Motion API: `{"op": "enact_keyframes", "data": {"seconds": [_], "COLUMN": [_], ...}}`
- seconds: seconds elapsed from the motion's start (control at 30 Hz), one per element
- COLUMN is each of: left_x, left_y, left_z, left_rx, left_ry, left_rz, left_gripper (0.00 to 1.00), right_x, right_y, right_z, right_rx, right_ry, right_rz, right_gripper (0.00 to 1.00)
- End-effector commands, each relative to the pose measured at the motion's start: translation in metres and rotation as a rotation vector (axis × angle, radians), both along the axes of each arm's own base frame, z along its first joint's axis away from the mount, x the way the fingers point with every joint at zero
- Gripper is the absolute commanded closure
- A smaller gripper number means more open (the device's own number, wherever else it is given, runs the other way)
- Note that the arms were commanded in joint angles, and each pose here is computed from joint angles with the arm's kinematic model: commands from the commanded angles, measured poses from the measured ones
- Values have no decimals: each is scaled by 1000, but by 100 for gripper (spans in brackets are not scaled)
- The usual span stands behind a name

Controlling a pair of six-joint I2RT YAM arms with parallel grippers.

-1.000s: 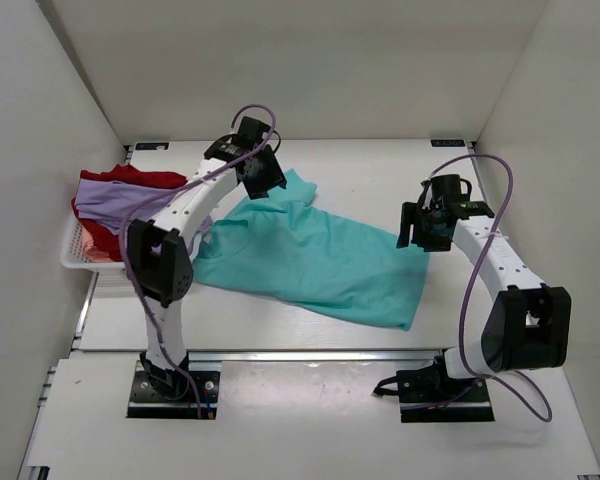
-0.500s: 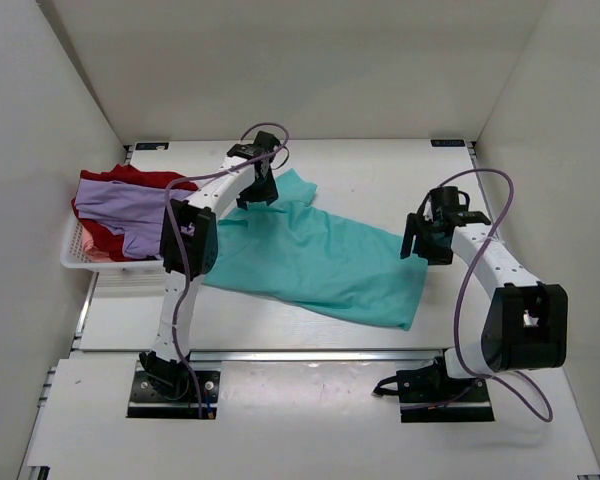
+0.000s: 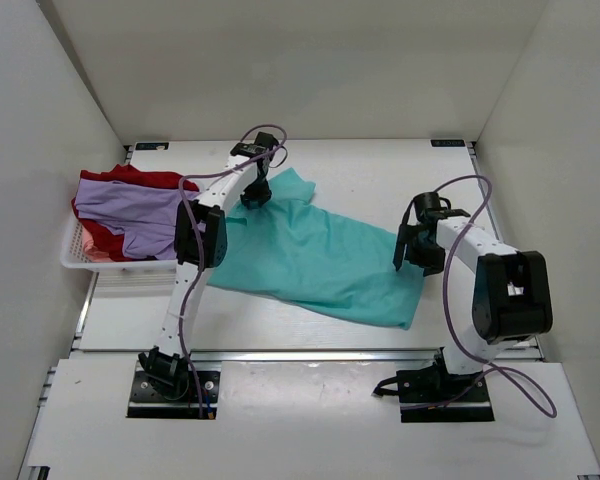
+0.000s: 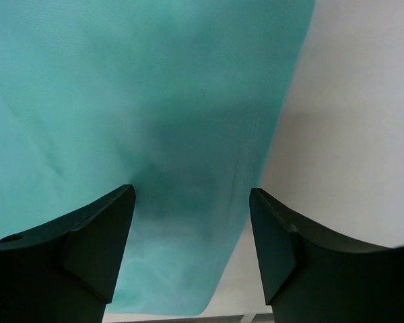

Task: Fold and stack the t-shirts
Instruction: Flatten out the tshirt

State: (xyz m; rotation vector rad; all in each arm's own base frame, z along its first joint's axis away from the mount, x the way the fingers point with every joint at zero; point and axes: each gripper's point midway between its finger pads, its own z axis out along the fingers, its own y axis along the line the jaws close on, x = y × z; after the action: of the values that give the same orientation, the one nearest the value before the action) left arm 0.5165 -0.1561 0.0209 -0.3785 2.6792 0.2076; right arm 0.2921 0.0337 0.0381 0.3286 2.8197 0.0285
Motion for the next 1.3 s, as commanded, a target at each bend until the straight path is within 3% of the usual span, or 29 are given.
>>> {"op": "enact_keyframes", "data": {"seconds": [0.0,0.03,0.07,0.13,0.2,0.3,0.47,0.57,0.67,0.77,0.9,0.97,1.1,1.13,1.17,1.27], "left_x": [-8,-10,-13,-15,-16,-15,-14,-31,-56,-80,-105,-114,-121,-119,-114,-94], "left_y": [-7,-9,-10,-12,-5,-4,-3,2,9,19,24,26,16,9,5,-23], "left_z": [11,9,8,13,15,43,134,182,211,213,254,250,223,218,214,192], "left_rx": [22,16,11,9,17,17,-70,-105,-123,-110,-148,-147,-165,-170,-161,-143], "left_ry": [17,24,36,36,42,-9,-178,-255,-287,-283,-361,-348,-292,-294,-295,-264], "left_rz": [-44,-59,-71,-81,-81,-75,-61,-66,-75,-74,-90,-105,-151,-158,-168,-223], "left_gripper": [56,70,85,100,100,100,100,100,100,100,100,100,100,95,83,66], "right_x": [13,17,16,21,25,33,46,44,28,19,6,-2,-15,-16,-17,-13], "right_y": [-9,-8,-4,-2,1,2,2,-5,-8,-11,-20,-25,-27,-26,-21,-17], "right_z": [-1,-2,-6,-7,-10,3,53,95,102,121,144,162,137,132,129,123], "right_rx": [-31,-20,0,13,27,18,17,33,64,55,36,61,83,80,84,106], "right_ry": [-8,-7,9,9,12,-37,-189,-312,-328,-397,-455,-541,-506,-490,-482,-479], "right_rz": [-52,-57,-45,-35,-26,-14,11,11,3,5,-14,-31,-32,-31,-20,-30], "right_gripper": [33,34,42,57,100,100,100,100,100,100,100,100,100,100,100,100]}}
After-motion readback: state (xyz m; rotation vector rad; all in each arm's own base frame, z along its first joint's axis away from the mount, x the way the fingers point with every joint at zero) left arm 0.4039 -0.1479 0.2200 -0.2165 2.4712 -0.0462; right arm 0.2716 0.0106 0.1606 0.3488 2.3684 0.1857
